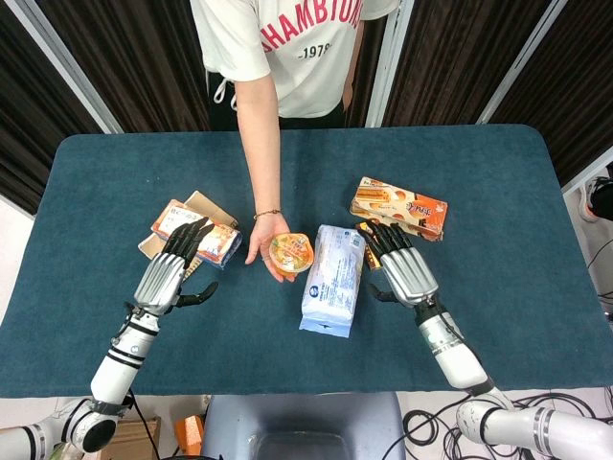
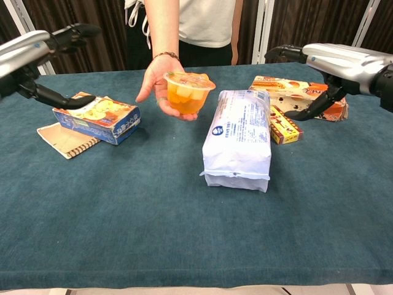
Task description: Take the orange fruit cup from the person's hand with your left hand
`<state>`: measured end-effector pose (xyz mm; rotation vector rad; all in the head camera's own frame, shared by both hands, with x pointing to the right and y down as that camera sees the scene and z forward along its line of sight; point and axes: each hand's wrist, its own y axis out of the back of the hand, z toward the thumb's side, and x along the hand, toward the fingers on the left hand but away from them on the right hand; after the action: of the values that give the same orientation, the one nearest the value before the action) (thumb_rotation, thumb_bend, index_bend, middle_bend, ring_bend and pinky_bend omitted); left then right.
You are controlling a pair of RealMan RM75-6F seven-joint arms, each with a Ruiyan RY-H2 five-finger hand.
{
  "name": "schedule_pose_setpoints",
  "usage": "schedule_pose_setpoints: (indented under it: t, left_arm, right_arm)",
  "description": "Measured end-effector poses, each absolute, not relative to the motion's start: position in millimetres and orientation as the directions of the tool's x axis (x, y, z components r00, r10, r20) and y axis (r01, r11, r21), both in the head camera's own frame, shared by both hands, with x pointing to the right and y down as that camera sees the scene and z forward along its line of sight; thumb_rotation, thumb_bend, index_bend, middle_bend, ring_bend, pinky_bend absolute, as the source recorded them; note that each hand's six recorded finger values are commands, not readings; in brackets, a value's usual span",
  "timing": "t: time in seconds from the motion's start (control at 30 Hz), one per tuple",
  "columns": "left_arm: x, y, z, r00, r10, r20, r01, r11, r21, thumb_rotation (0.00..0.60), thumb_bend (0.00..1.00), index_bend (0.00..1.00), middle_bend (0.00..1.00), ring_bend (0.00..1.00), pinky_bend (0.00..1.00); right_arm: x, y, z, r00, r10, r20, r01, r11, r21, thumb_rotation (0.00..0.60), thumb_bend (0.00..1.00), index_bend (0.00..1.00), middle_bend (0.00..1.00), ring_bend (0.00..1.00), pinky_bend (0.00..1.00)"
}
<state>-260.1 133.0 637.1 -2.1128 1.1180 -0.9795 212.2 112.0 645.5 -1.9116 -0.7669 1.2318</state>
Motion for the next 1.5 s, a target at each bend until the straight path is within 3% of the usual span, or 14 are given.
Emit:
schedule_pose_setpoints:
  t: [0.33,0.63,0.9,1.13,1.23,1.33,1.5]
  left_arm:
    - [-217.5,143.3,645.9,0.454,-0.818,0.353,-0.447,-0.552,-0.704,0.6,0.32,0.0,0.0,0.0,0.03]
    - [-143.4,145.5,647.2,0.533,-0.784,0.318,-0.477,-0.589,-0.652,0.6,0.29,0.0,0.0,0.0,0.03]
    - [-97.0,129.4,665.8,0.512,-0.812,0.28,-0.411,-0.517,-0.75,0.6,0.29,0.0,0.0,0.0,0.03]
    - [-91.2,115.9,694.6,0.445,-0.844,0.298,-0.349,-0.47,-0.81,0.6,0.28,0.0,0.0,0.0,0.05]
    - [-90.1,113.6,702.6,0.428,-0.851,0.303,-0.332,-0.46,-0.823,0.6,0.28,0.1,0.07,0.03,0.13]
    - [-91.4,111.6,704.8,0.421,-0.861,0.285,-0.307,-0.431,-0.848,0.6,0.28,0.26,0.21,0.16,0.28]
    - [-89.8,116.9,706.8,0.44,-0.862,0.253,-0.254,-0.389,-0.885,0.6,0.29,0.43,0.39,0.35,0.52]
  right_arm:
    - [234.9,116.1,640.9,0.348,0.798,-0.492,0.06,-0.542,-0.838,0.6,0.2,0.0,0.0,0.0,0.0]
    - [313.9,140.8,639.1,0.265,0.807,-0.527,-0.014,-0.543,-0.839,0.6,0.2,0.0,0.0,0.0,0.0]
    - [378.7,160.7,643.3,0.177,0.791,-0.586,-0.013,-0.593,-0.805,0.6,0.2,0.0,0.0,0.0,0.0]
    - [412.1,168.6,634.1,0.147,0.786,-0.6,-0.002,-0.607,-0.795,0.6,0.2,0.0,0.0,0.0,0.0]
    - [419.2,168.2,631.2,0.138,0.786,-0.603,-0.002,-0.609,-0.793,0.6,0.2,0.0,0.0,0.0,0.0]
    - [424.1,167.3,631.0,0.127,0.783,-0.609,0.011,-0.615,-0.788,0.6,0.2,0.0,0.0,0.0,0.0]
    - [430.7,165.3,632.4,0.111,0.777,-0.62,0.024,-0.626,-0.78,0.6,0.2,0.0,0.0,0.0,0.0]
